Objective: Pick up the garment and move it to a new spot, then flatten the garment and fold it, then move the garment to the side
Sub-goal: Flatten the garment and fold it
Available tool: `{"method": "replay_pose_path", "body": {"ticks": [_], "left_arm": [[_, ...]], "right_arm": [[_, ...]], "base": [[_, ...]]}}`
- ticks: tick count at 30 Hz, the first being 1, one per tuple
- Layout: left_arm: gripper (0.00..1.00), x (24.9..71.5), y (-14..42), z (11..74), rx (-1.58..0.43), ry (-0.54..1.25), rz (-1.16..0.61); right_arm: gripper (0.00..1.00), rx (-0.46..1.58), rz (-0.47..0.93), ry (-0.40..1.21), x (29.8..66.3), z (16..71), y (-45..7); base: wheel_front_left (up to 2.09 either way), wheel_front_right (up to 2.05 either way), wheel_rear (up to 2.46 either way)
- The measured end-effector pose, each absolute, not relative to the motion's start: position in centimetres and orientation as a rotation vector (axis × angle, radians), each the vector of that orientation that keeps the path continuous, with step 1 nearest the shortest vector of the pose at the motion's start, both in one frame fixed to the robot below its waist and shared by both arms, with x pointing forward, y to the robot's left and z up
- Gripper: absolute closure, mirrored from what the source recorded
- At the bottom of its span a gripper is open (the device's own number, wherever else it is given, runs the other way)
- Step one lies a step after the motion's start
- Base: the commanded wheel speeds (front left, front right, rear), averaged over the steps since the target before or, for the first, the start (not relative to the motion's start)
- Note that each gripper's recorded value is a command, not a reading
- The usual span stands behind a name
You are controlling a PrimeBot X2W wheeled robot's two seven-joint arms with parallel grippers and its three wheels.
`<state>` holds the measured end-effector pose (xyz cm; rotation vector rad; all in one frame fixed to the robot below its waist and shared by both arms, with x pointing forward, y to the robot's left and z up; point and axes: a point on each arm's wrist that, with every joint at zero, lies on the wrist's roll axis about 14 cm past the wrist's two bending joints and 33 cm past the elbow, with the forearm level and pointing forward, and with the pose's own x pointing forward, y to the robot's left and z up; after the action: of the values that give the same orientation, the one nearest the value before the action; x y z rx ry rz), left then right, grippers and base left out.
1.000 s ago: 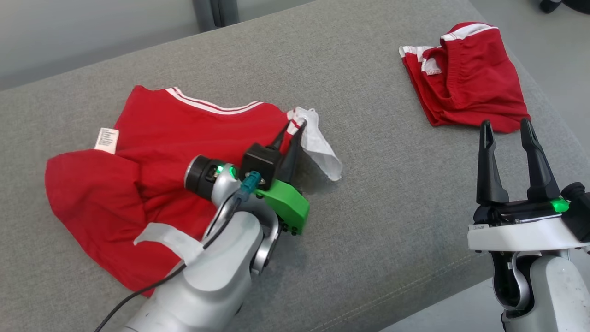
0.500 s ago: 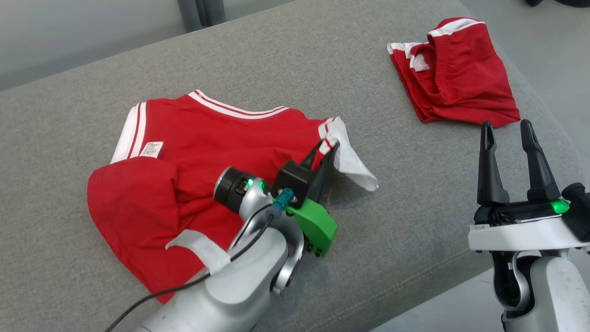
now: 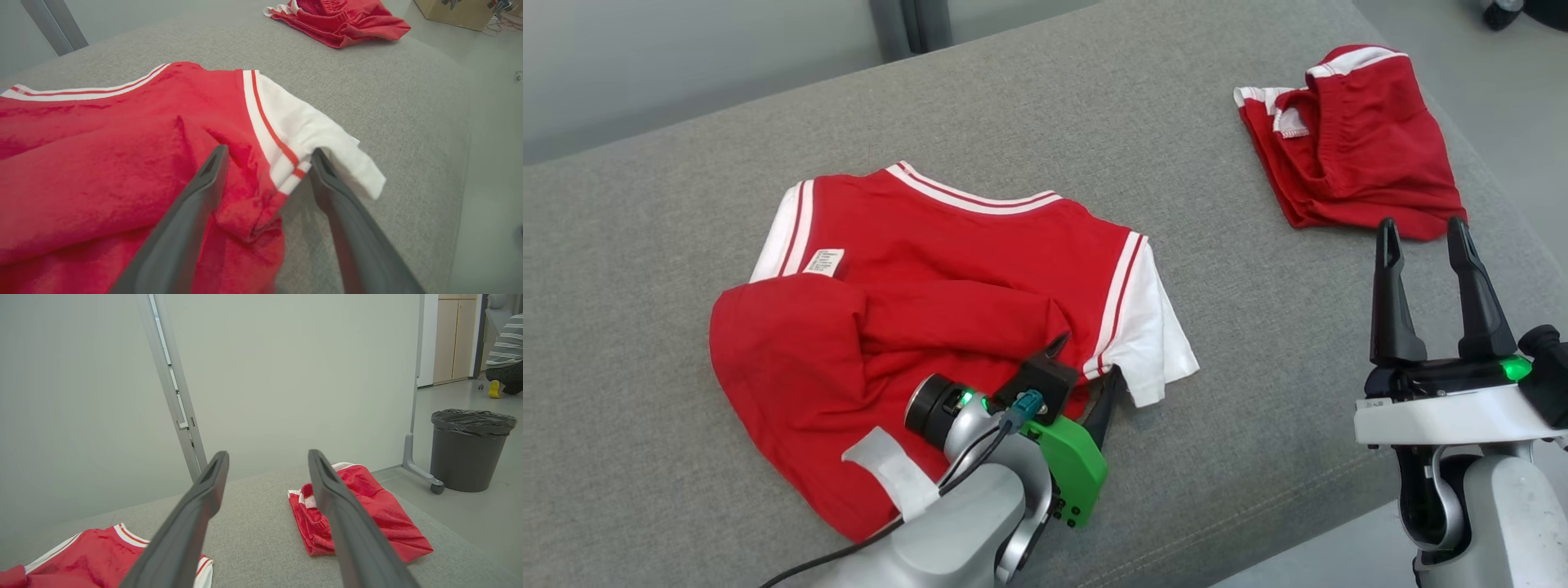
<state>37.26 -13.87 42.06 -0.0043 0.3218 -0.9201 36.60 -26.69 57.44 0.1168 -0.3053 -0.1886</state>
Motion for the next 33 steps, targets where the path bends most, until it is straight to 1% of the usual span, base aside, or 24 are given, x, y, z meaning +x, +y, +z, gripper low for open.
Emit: {"method": "replay_pose_path", "body": {"ticks": [6,11,17,18,24,28,33], "left_arm": [[0.0,36.4,-12.1,41.3,0.007,0.354,-0.884],[0.0,35.6,-10.6,42.7,-0.065,0.335,-0.81],[0.0,38.0,-5.4,45.0,-0.118,0.249,-0.61],[0.0,38.0,-5.4,45.0,-0.118,0.249,-0.61],[0.0,39.7,1.4,45.1,-0.131,0.229,-0.398],[0.0,39.9,4.6,43.9,-0.125,0.254,-0.305],[0.0,40.1,7.2,42.1,-0.124,0.308,-0.223]], "right_arm": [[0.0,0.125,-0.176,-0.312,36.3,57.6,-26.2],[0.0,0.139,-0.153,-0.324,35.8,57.8,-25.4],[0.0,0.15,-0.116,-0.349,35.5,58.7,-24.3],[0.0,0.15,-0.116,-0.349,35.5,58.7,-24.3],[0.0,0.155,-0.088,-0.366,35.3,59.2,-23.4],[0.0,0.155,-0.08,-0.373,35.2,59.4,-23.2],[0.0,0.152,-0.078,-0.368,35.1,59.3,-23.1]], "base": [[0.0,0.0,0.0],[0.0,0.0,0.0],[0.0,0.0,0.0],[0.0,0.0,0.0],[0.0,0.0,0.0],[0.0,0.0,0.0],[0.0,0.0,0.0]]}}
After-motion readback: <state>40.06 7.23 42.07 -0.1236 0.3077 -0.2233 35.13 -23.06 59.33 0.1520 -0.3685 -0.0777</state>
